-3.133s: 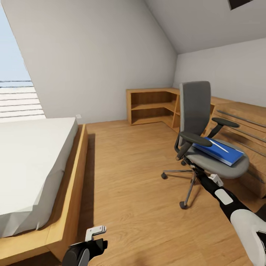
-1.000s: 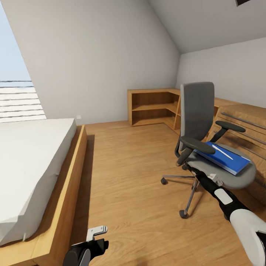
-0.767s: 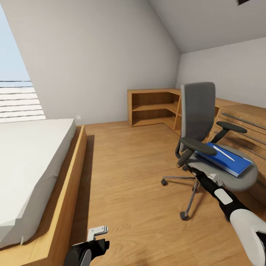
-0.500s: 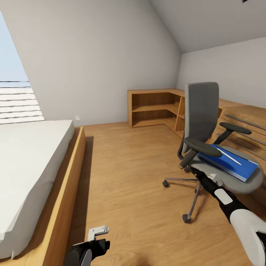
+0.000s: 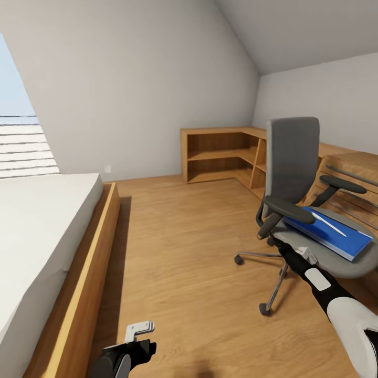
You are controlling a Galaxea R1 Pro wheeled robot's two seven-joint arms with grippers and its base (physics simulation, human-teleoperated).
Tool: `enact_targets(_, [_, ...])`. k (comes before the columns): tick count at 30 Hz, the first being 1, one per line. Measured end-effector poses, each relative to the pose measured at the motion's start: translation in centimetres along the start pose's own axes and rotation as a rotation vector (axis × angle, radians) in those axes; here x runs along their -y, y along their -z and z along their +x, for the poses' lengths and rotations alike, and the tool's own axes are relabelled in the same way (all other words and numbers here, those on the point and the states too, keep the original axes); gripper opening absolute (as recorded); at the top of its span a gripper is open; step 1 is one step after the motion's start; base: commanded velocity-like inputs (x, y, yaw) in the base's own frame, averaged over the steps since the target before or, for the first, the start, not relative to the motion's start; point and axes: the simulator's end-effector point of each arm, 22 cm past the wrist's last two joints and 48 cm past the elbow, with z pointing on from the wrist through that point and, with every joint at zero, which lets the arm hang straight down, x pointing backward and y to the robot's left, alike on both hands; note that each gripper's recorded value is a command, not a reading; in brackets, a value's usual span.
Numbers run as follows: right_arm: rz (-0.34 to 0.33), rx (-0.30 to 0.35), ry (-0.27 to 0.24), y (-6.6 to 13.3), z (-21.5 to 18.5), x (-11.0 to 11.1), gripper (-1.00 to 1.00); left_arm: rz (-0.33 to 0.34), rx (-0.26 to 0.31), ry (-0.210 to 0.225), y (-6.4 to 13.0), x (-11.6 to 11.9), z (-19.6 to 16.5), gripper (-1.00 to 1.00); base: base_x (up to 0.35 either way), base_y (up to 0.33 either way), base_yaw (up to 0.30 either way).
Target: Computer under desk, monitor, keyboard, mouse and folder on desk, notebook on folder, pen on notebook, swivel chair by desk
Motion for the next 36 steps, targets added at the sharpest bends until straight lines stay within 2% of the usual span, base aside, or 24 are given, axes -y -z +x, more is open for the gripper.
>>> enact_targets(29, [0.0, 0.0, -0.001, 0.03, -0.19, 0.04, 1.0, 0.016, -0.012, -0.022, -0.16, 0.89, 0.58, 1.0, 0.054, -0.015, 0.0])
enact_targets(36, [0.0, -0.001, -0.002, -0.02, -0.04, 0.03, 1.0, 0.015, -0.013, -0.023, -0.19, 0.88, 0.62, 1.0, -0.208, 0.0, 0.0])
